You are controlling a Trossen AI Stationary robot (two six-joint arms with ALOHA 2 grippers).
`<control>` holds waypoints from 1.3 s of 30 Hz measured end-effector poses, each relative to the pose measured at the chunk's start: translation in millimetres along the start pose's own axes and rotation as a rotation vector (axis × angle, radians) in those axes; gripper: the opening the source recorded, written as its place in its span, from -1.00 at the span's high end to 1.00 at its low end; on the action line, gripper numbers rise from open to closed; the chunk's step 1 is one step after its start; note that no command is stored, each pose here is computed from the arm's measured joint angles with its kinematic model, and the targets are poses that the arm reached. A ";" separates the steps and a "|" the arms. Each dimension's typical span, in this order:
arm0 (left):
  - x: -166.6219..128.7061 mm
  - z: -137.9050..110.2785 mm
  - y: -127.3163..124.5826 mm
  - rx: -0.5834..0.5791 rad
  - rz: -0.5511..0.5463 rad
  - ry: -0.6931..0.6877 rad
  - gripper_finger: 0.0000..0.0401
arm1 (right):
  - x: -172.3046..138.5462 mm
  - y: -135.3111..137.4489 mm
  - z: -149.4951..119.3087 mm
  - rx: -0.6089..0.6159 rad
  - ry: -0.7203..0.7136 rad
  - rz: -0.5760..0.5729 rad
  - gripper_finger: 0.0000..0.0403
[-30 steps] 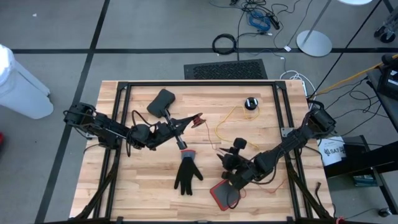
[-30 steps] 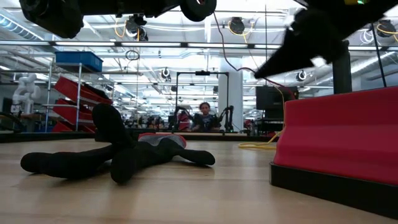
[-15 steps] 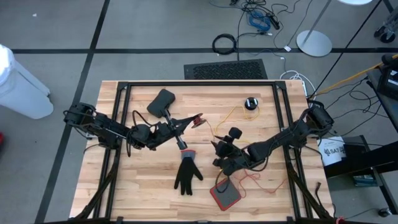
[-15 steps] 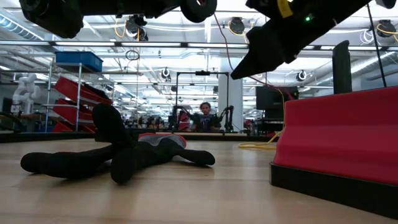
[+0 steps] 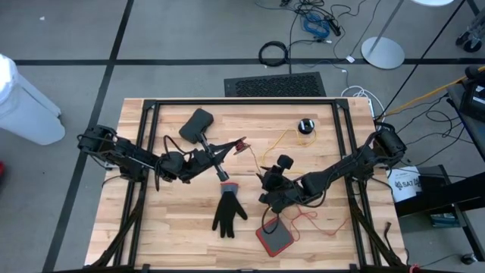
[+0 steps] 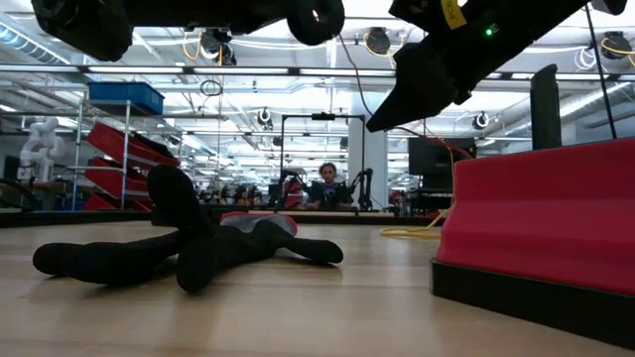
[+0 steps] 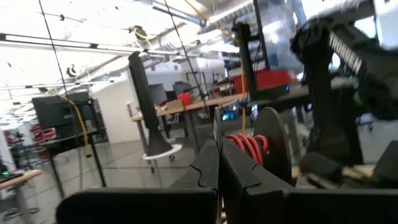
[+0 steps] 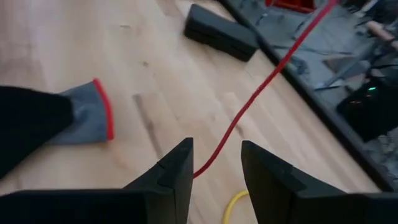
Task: Coil cords
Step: Coil the red wire onto the black spool
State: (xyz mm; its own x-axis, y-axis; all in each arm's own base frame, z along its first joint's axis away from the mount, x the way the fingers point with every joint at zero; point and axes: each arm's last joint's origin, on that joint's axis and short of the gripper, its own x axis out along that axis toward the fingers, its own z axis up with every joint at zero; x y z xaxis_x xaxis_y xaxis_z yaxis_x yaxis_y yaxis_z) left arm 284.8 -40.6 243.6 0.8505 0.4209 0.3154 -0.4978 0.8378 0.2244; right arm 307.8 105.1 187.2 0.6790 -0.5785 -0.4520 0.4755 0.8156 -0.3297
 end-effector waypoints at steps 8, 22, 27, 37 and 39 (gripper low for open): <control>4.0 -8.1 3.7 0.050 0.010 0.056 1.00 | -0.3 4.0 -1.4 0.000 0.051 0.137 0.39; 12.2 -15.8 12.9 0.067 -0.047 0.050 1.00 | -0.7 6.1 -2.2 0.000 0.078 0.211 0.39; 14.0 -16.9 15.5 0.077 -0.057 0.042 1.00 | -0.7 6.1 -2.3 -0.001 0.079 0.211 0.39; 17.2 -18.7 19.6 0.032 -0.090 0.025 1.00 | -0.7 6.1 -2.1 0.000 0.078 0.211 0.39; 17.1 -18.7 19.4 0.032 -0.092 0.024 1.00 | -0.8 6.1 -2.0 0.000 0.078 0.211 0.39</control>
State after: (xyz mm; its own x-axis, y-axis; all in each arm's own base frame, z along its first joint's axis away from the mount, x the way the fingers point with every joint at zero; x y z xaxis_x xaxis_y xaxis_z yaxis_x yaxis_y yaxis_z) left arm 292.9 -10.7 236.2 0.8964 0.3516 0.2698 -0.4225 0.8618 0.2806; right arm 309.0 110.5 183.9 0.7182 -0.3937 -0.5738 0.3273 0.9188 -0.2208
